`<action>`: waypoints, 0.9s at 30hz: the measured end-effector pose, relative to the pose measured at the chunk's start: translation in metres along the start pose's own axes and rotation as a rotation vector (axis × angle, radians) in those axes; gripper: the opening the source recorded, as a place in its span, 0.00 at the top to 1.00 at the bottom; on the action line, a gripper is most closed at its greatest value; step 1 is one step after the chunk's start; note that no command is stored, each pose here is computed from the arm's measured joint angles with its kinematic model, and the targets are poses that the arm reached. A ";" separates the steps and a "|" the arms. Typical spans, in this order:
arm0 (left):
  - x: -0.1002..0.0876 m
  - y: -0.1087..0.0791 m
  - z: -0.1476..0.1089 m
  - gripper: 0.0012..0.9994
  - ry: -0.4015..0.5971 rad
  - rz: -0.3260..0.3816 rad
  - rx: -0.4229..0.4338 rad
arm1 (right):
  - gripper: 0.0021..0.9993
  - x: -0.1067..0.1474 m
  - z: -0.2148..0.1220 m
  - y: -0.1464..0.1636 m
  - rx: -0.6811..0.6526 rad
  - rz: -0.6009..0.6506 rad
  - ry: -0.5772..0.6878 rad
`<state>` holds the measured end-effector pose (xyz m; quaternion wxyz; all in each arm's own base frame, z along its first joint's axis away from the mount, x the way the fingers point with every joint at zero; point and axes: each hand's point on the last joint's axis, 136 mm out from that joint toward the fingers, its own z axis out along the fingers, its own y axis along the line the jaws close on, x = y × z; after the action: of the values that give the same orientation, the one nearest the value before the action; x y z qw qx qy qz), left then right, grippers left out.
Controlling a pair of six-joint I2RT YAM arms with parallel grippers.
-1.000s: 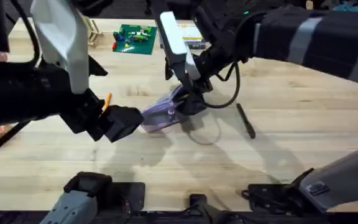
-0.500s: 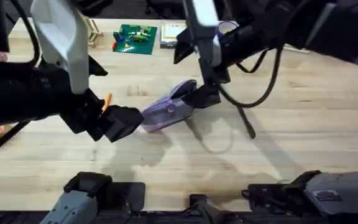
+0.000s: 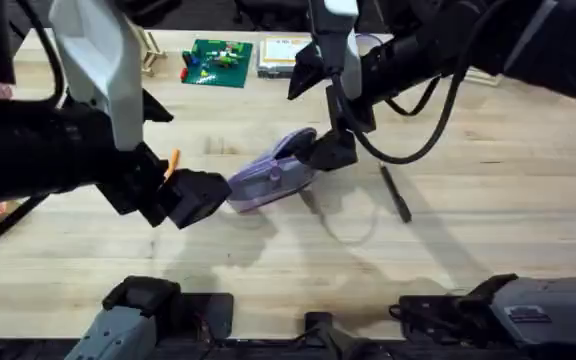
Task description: Unzip the bag, pick up the pens from the table one at a time and place them inside, then zip the bag closed.
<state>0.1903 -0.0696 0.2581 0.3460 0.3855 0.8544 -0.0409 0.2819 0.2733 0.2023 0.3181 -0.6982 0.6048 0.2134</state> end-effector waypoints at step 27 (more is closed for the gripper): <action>0.000 0.000 0.000 0.01 0.000 0.000 0.000 | 0.97 0.033 0.029 0.013 -0.122 0.036 0.079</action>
<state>0.1903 -0.0696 0.2581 0.3460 0.3855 0.8544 -0.0409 0.2778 0.2692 0.1565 0.2470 -0.7130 0.6153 0.2278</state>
